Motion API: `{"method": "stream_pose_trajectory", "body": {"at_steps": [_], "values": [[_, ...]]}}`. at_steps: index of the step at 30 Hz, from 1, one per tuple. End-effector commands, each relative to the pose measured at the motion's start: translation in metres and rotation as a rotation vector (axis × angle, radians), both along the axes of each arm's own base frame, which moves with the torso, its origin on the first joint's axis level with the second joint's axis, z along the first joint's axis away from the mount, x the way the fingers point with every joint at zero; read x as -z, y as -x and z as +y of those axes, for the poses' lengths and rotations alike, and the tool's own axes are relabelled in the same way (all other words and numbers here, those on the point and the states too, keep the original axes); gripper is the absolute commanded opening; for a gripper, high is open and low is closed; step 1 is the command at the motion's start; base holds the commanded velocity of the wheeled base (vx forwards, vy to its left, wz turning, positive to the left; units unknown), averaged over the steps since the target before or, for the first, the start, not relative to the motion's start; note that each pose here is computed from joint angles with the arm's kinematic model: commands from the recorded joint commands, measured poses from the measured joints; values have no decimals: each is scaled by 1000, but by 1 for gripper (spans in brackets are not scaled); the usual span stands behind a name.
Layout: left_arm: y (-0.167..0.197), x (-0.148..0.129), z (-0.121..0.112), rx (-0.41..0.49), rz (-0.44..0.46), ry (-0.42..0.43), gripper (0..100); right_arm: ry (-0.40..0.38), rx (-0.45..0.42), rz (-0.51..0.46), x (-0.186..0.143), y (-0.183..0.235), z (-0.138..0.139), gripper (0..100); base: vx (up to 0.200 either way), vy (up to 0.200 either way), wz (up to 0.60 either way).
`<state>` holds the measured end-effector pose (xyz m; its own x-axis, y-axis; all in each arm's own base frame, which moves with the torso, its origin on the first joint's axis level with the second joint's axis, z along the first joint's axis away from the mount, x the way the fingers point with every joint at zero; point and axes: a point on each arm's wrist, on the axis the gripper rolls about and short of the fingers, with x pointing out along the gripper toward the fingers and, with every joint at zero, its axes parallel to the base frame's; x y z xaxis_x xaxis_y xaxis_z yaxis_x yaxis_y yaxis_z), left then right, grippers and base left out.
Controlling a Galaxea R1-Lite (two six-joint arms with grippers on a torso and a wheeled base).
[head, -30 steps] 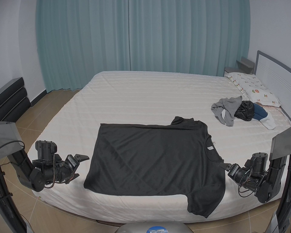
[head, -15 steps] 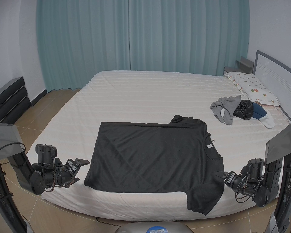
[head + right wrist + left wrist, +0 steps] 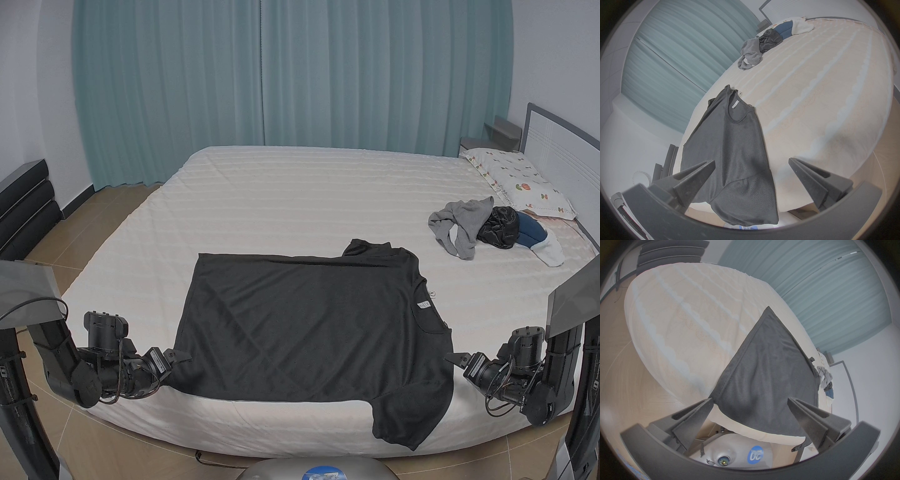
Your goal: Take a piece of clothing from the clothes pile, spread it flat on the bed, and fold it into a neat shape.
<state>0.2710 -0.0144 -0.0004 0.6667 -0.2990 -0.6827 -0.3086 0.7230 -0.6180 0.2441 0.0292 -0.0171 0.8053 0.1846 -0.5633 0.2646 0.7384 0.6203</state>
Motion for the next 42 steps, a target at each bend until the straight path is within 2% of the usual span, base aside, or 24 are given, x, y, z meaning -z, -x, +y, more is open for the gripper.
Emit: {"method": "stream_pose_trajectory", "body": {"at_steps": [1, 10, 11, 15, 20, 27, 36, 42], "values": [[1, 10, 0, 10, 32, -25, 100, 0, 0, -5, 0, 0, 0, 100, 0, 0, 0], [-1, 14, -3, 19, 37, -47, 100, 1, 0, 6, 4, -1, 0, 100, 0, 0, 0], [0, 14, -3, 21, 36, -49, 0, 1, 0, 6, 4, -1, 0, 100, 0, 0, 0], [0, 15, -3, 19, 39, -69, 0, 1, 0, 3, 3, -1, 0, 100, 0, 0, 0], [6, 22, -3, 9, 68, -163, 0, 1, 0, 7, 4, 0, 0, 100, 0, 0, 0], [17, 22, -1, 40, 85, -199, 0, -10, -25, 25, 5, 3, 0, 100, 0, 0, 0], [22, 14, 6, 43, 61, -227, 0, -30, -80, 53, 13, 3, 2, 100, 0, 0, 0], [22, 15, 8, 42, 64, -233, 0, -6, -126, 54, 23, -5, 3, 100, 0, 0, 0]]}}
